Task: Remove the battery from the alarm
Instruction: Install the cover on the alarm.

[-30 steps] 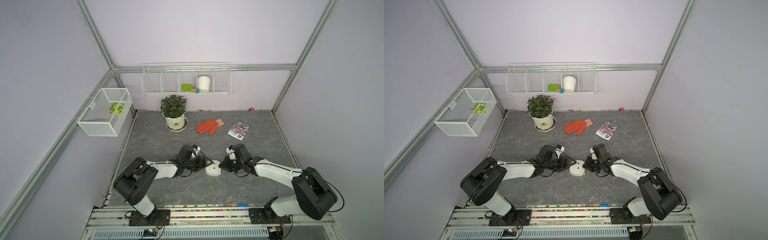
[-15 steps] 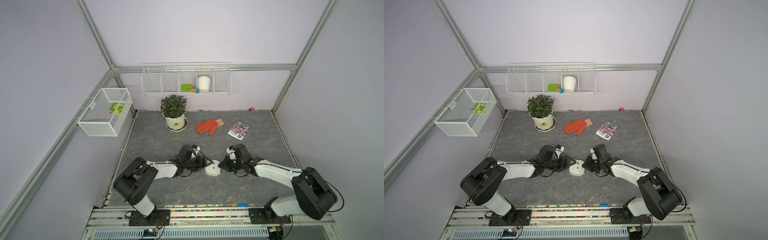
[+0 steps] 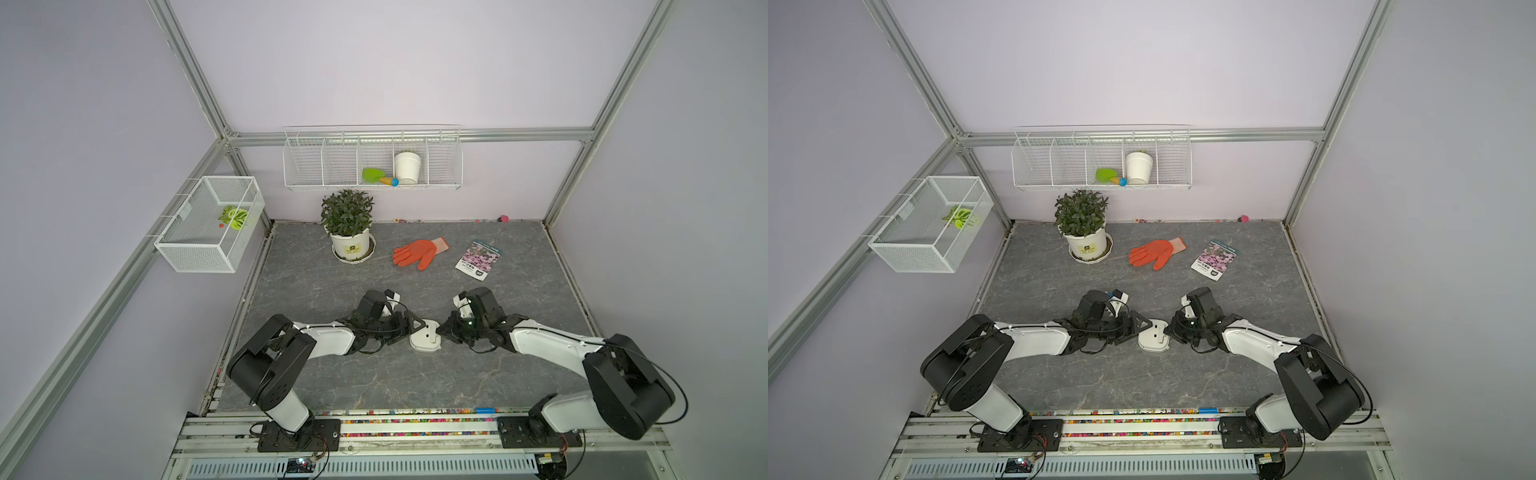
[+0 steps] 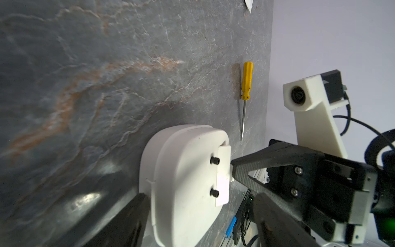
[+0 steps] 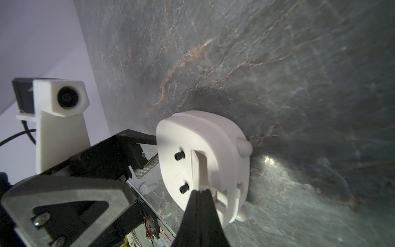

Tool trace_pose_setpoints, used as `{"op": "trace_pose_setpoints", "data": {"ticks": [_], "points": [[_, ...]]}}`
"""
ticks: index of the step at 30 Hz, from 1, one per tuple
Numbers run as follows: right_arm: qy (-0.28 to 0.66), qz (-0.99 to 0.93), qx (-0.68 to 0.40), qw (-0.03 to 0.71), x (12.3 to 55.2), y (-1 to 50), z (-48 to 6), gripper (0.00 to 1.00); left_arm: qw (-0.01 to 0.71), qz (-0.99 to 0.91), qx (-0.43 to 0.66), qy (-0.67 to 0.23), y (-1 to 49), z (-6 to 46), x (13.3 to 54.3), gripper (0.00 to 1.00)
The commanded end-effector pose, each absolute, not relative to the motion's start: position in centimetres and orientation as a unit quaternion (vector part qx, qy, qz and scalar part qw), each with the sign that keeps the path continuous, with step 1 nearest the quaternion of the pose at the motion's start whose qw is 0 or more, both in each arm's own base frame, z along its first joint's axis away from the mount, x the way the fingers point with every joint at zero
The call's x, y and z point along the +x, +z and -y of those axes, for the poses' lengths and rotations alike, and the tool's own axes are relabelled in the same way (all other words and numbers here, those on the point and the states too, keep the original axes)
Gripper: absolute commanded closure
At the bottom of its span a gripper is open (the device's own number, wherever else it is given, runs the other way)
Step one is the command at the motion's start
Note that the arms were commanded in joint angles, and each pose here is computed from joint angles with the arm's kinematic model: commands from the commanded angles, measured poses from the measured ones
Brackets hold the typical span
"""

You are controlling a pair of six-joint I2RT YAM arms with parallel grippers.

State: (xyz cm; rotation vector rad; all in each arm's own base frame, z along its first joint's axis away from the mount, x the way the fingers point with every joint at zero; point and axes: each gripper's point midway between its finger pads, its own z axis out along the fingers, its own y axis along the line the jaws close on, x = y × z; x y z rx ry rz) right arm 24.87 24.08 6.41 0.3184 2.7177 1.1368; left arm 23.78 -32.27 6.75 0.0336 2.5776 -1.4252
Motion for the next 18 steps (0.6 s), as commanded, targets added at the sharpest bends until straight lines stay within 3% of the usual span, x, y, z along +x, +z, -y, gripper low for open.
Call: {"op": "trace_pose_setpoints", "data": {"ticks": [1, 18], "points": [[0.384, -0.914, 0.102, 0.081, 24.4, 6.0, -24.1, 1.0, 0.104, -0.864, 0.026, -0.491, 7.9, 32.8, 23.7, 0.18], [0.372, -0.921, 0.059, 0.098, 24.0, 6.8, -24.4, 1.0, 0.105, -0.864, 0.025, -0.492, 8.0, 32.8, 23.8, 0.18]]}}
